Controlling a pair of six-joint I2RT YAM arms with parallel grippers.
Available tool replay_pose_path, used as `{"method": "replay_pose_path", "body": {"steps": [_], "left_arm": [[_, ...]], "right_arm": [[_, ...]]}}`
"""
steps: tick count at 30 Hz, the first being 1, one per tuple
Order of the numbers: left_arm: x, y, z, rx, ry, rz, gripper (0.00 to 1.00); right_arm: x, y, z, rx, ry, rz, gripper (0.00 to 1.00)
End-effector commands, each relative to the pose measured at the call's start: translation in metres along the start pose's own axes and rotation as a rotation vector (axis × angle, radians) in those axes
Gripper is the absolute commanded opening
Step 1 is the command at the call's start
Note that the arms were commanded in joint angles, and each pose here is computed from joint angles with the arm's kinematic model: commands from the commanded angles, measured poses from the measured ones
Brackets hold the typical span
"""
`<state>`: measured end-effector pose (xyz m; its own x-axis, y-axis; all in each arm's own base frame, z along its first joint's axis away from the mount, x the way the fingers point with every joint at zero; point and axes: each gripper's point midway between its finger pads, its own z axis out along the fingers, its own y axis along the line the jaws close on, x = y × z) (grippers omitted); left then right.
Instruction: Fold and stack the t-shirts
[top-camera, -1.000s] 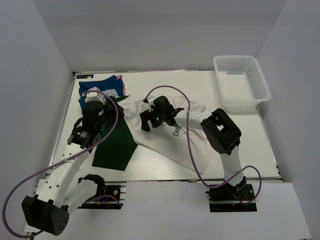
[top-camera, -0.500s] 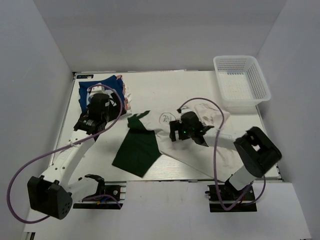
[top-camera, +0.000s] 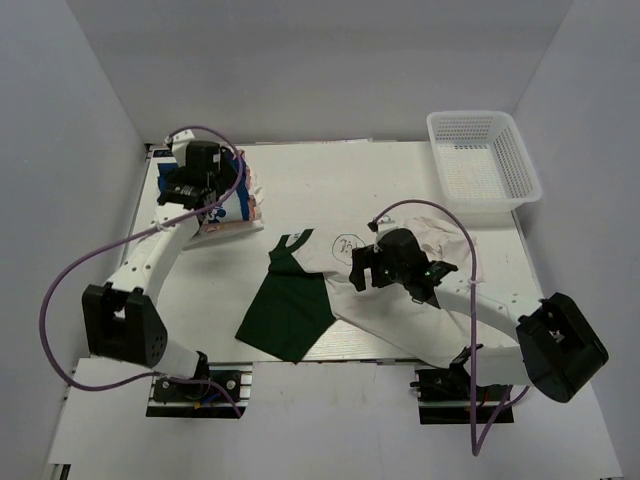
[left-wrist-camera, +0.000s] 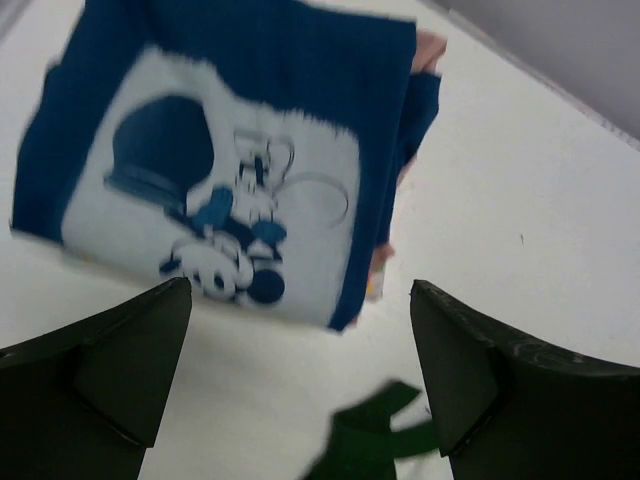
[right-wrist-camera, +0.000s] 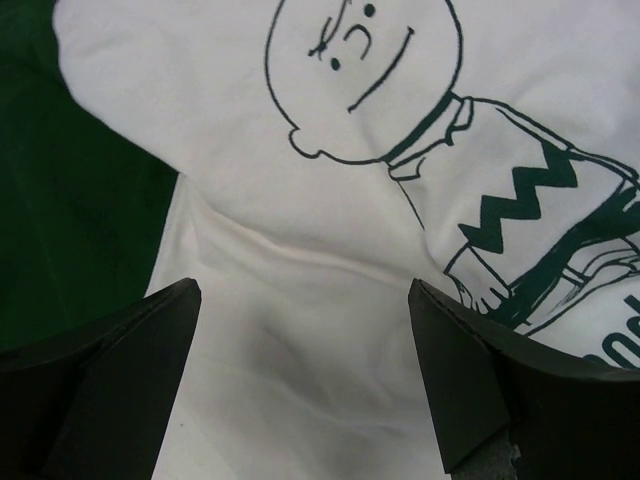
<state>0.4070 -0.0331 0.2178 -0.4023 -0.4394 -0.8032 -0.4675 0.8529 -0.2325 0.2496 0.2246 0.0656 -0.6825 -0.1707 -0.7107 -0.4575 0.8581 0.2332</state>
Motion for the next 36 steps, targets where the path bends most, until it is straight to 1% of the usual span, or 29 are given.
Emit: {"method": "replay_pose_path", "body": {"steps": [1, 2, 4, 6, 7, 8, 9, 10, 12, 14, 15, 16, 18, 21, 22, 25, 29, 30, 32, 33, 34, 35, 36], "left_arm": [[-0.029, -0.004, 0.03, 0.012, -0.077, 0.223, 1.0], [-0.023, -0.009, 0.039, 0.054, -0.055, 0.279, 1.0], [-0.017, -0.001, 0.063, 0.055, -0.04, 0.371, 1.0], [-0.011, 0.005, 0.074, 0.064, -0.016, 0.395, 1.0], [-0.02, 0.008, 0.081, 0.065, -0.046, 0.386, 1.0], [-0.011, 0.011, 0.09, 0.082, -0.025, 0.42, 1.0], [-0.006, 0.011, 0.096, 0.105, -0.015, 0.441, 1.0], [-0.01, 0.009, 0.1, 0.131, -0.033, 0.472, 1.0], [0.0, 0.006, 0.112, 0.188, -0.008, 0.519, 1.0], [-0.006, 0.011, 0.123, 0.211, -0.004, 0.564, 1.0], [0.005, 0.016, 0.134, 0.216, 0.045, 0.586, 1.0], [-0.001, 0.014, 0.138, 0.225, 0.05, 0.593, 1.0], [0.011, 0.025, 0.146, 0.245, 0.112, 0.607, 1.0], [0.023, 0.025, 0.154, 0.316, 0.13, 0.616, 1.0], [0.031, 0.026, 0.157, 0.329, 0.144, 0.626, 1.0], [0.048, 0.036, 0.173, 0.33, 0.183, 0.665, 1.0], [0.055, 0.044, 0.193, 0.318, 0.202, 0.727, 1.0], [0.049, 0.041, 0.198, 0.321, 0.176, 0.735, 1.0], [0.046, 0.048, 0.212, 0.287, 0.161, 0.752, 1.0], [0.038, 0.044, 0.217, 0.289, 0.142, 0.768, 1.0], [0.034, 0.049, 0.224, 0.272, 0.135, 0.783, 1.0], [0.043, 0.053, 0.236, 0.263, 0.156, 0.796, 1.0], [0.031, 0.047, 0.242, 0.264, 0.136, 0.804, 1.0]], "right_arm": [[-0.016, 0.019, -0.006, -0.1, -0.048, -0.057, 0.9], [-0.014, 0.018, -0.005, -0.097, -0.042, -0.06, 0.9], [-0.007, 0.017, -0.002, -0.095, -0.009, -0.071, 0.9], [-0.005, 0.017, 0.0, -0.095, 0.011, -0.077, 0.9], [-0.002, 0.014, 0.003, -0.089, 0.023, -0.093, 0.9], [-0.005, 0.016, 0.004, -0.09, 0.018, -0.101, 0.9], [0.001, 0.012, 0.008, -0.077, 0.044, -0.106, 0.9], [0.001, 0.012, 0.01, -0.076, 0.047, -0.11, 0.9], [0.003, 0.011, 0.015, -0.073, 0.067, -0.116, 0.9], [0.003, 0.013, 0.017, -0.082, 0.072, -0.122, 0.9], [0.005, 0.011, 0.021, -0.077, 0.086, -0.122, 0.9], [0.006, 0.011, 0.023, -0.078, 0.094, -0.123, 0.9], [0.007, 0.01, 0.028, -0.071, 0.105, -0.133, 0.9], [0.008, 0.009, 0.033, -0.067, 0.119, -0.146, 0.9], [0.001, 0.011, 0.035, -0.07, 0.107, -0.148, 0.9], [-0.006, 0.012, 0.04, -0.069, 0.102, -0.152, 0.9], [-0.013, 0.01, 0.046, -0.043, 0.093, -0.159, 0.9], [-0.016, 0.004, 0.047, -0.009, 0.086, -0.156, 0.9], [-0.015, -0.001, 0.05, 0.02, 0.109, -0.155, 0.9], [-0.019, -0.002, 0.051, 0.034, 0.1, -0.155, 0.9], [-0.019, -0.003, 0.052, 0.04, 0.098, -0.152, 0.9], [-0.024, -0.004, 0.054, 0.052, 0.091, -0.146, 0.9], [-0.026, -0.006, 0.055, 0.064, 0.085, -0.142, 0.9]]}}
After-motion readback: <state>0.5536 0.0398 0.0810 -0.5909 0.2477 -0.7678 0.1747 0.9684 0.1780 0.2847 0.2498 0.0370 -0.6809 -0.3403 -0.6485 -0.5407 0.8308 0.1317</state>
